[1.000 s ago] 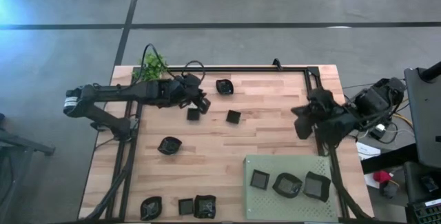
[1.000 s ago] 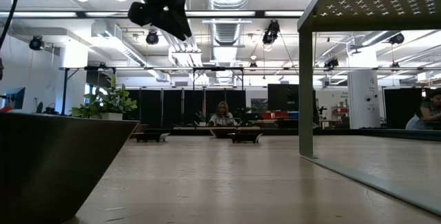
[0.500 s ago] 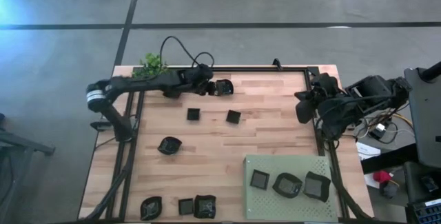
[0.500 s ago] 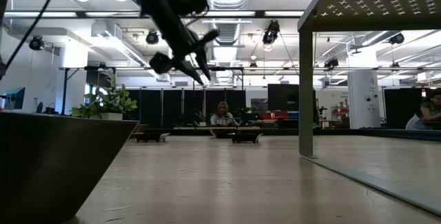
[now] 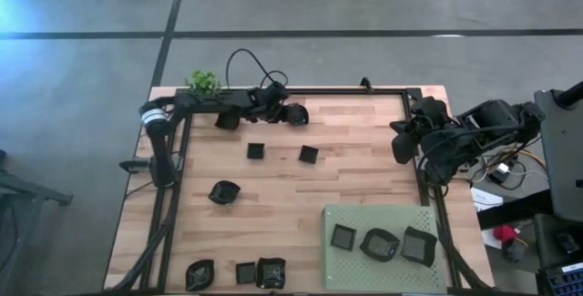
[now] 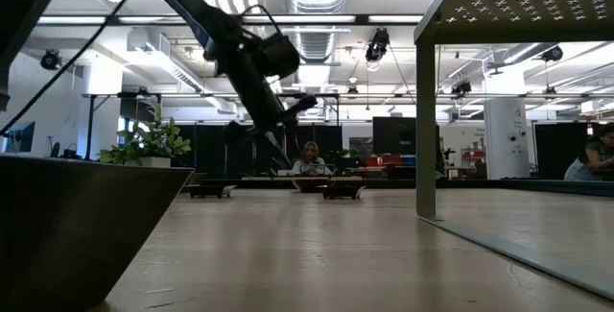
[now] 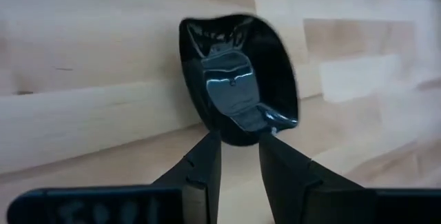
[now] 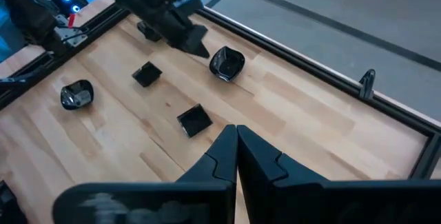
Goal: Pick & Place Mini shaped plates
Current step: Stack the leaf-shaped plate on the leaf-shaped plate on the shelf
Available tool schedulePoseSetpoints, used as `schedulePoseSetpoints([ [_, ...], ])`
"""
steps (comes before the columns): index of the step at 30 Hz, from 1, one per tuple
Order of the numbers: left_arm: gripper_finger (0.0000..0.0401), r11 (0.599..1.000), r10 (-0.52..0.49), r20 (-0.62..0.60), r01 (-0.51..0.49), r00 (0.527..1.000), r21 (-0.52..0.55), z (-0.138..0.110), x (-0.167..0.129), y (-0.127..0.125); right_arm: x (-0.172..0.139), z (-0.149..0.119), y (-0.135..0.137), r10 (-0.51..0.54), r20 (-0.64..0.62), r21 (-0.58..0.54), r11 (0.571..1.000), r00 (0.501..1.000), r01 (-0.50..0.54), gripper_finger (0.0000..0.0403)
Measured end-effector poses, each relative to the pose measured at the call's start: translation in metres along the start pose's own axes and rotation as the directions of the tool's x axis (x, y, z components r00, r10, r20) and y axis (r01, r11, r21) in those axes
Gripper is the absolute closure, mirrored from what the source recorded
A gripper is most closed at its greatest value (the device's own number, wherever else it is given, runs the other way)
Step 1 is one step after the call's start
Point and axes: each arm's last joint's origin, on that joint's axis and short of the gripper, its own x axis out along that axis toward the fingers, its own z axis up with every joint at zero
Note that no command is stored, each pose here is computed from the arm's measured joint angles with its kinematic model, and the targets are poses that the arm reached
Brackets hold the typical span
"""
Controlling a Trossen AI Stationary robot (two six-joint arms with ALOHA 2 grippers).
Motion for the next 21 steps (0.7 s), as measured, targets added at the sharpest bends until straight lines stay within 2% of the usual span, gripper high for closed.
schedulePoseSetpoints([
  [6,0.0309,0.998,0.015,-0.001,-0.015,1.000,-0.055,0.000,0.014,0.005,0.000,0.000,0.000,0.000,0.000,0.000,1.000,1.000,0.000,0.0394],
  [16,0.0309,0.996,0.040,0.030,-0.037,0.999,-0.079,0.000,0.019,0.008,0.000,0.000,0.000,0.000,0.000,-0.003,1.000,1.000,0.000,0.0394],
  [21,0.0309,0.994,0.030,0.015,-0.028,0.999,-0.101,-0.002,0.033,0.010,0.000,0.000,0.000,-0.002,0.005,-0.003,1.000,1.000,0.002,0.0394],
])
